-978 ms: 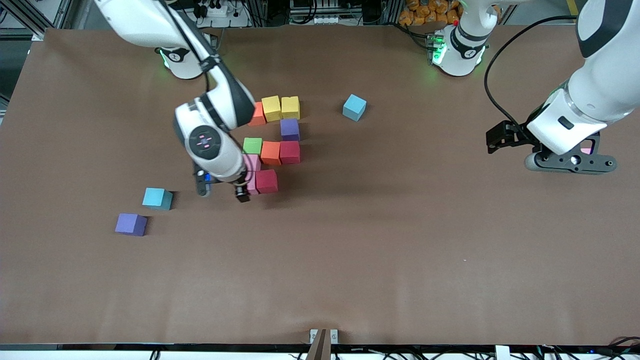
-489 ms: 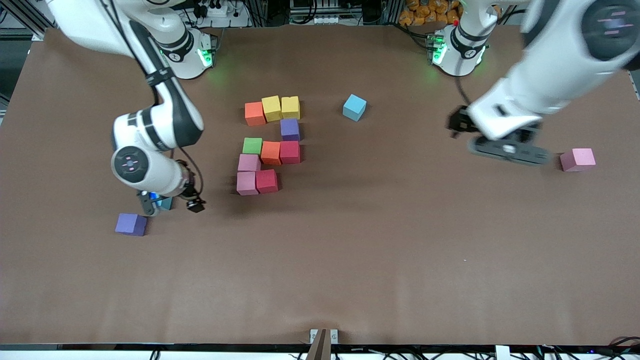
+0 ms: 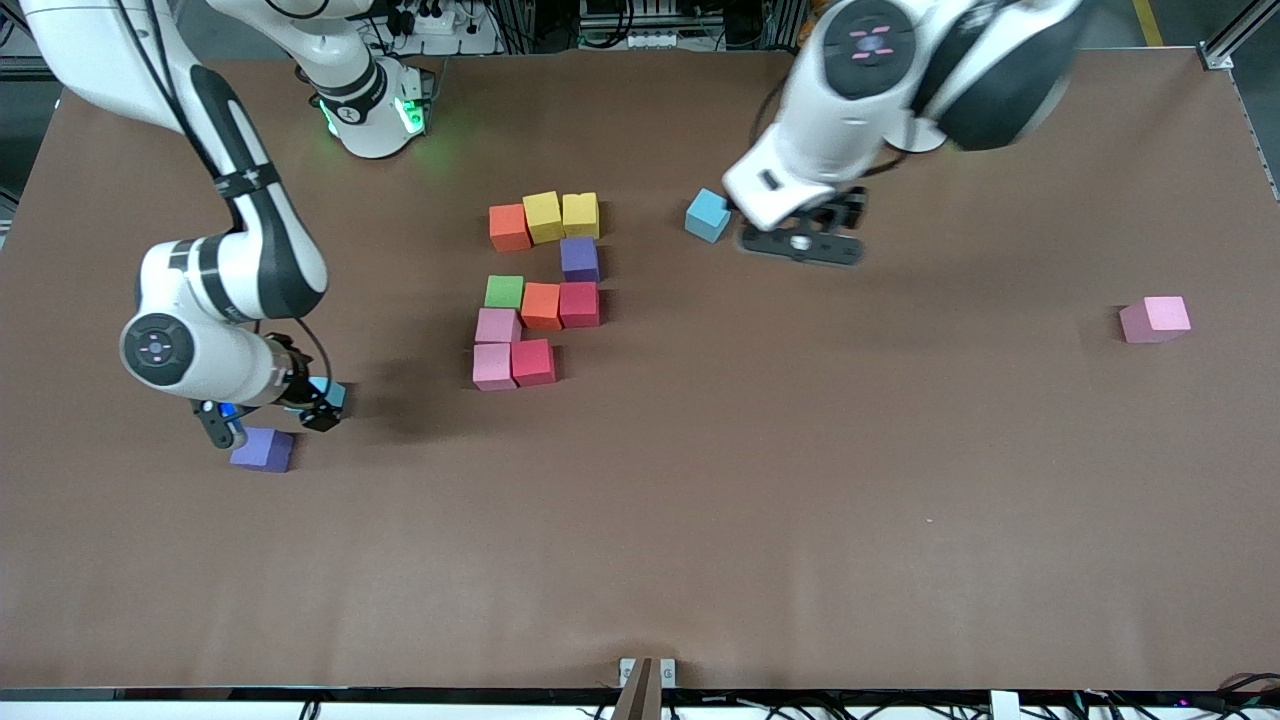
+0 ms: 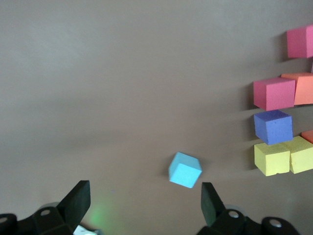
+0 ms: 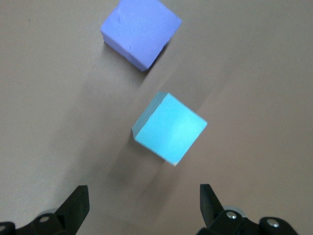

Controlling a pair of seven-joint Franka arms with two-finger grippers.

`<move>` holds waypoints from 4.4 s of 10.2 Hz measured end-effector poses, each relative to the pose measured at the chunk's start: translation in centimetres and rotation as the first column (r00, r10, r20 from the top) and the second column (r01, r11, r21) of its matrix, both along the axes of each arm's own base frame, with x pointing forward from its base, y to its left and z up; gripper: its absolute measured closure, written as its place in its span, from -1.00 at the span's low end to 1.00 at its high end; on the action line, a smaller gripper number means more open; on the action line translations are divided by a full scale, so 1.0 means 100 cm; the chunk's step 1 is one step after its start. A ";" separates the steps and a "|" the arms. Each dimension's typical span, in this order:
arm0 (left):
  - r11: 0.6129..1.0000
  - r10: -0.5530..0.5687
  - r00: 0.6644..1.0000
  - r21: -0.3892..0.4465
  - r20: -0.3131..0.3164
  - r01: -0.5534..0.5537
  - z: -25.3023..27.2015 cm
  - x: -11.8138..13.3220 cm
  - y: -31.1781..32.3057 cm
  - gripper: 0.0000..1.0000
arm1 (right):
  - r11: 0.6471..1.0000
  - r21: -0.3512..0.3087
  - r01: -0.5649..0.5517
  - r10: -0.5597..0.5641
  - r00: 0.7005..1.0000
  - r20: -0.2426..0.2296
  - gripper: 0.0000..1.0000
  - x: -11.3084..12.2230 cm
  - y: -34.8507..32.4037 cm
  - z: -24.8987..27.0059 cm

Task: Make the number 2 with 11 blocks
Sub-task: 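Withdraw the right gripper while the left gripper reaches the cyan cube, then lower the open left gripper around the cyan cube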

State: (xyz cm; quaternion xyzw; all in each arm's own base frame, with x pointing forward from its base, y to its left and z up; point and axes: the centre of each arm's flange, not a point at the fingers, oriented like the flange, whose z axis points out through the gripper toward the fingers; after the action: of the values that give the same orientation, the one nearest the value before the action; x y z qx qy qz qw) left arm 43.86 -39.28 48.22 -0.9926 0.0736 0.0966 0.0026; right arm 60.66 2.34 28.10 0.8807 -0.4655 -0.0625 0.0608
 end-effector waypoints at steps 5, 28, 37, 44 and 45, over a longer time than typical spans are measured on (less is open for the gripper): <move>0.995 0.086 0.996 0.054 -0.019 -0.085 -0.086 -0.075 -0.038 -1.00 | 0.998 0.018 -0.067 0.067 0.998 0.014 -1.00 0.000 -0.027 -0.003; 0.859 -0.511 0.854 0.026 0.097 0.511 -0.202 -0.174 -0.051 -1.00 | 0.583 0.123 -0.803 0.783 0.596 0.178 -1.00 -0.025 0.000 0.204; 0.825 -0.536 0.828 -0.106 0.166 0.555 -0.215 -0.187 -0.017 -1.00 | 0.538 0.002 -0.843 0.823 0.525 0.215 -1.00 -0.027 -0.012 0.311; 0.831 -0.525 0.831 -0.098 0.184 0.547 -0.194 -0.169 -0.028 -1.00 | 0.590 -0.011 -0.807 0.789 0.574 0.219 -1.00 -0.040 -0.050 0.369; 0.839 -0.526 0.835 -0.065 0.163 0.541 -0.180 -0.157 -0.033 -1.00 | 0.597 -0.009 -0.802 0.784 0.581 0.218 -1.00 -0.041 -0.055 0.369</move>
State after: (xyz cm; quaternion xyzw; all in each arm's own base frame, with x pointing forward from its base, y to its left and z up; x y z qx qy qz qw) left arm 28.18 -42.55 30.18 -0.9355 0.3522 0.0188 -0.0194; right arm 56.59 -3.13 64.98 0.9990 -0.0233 0.0385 -0.0044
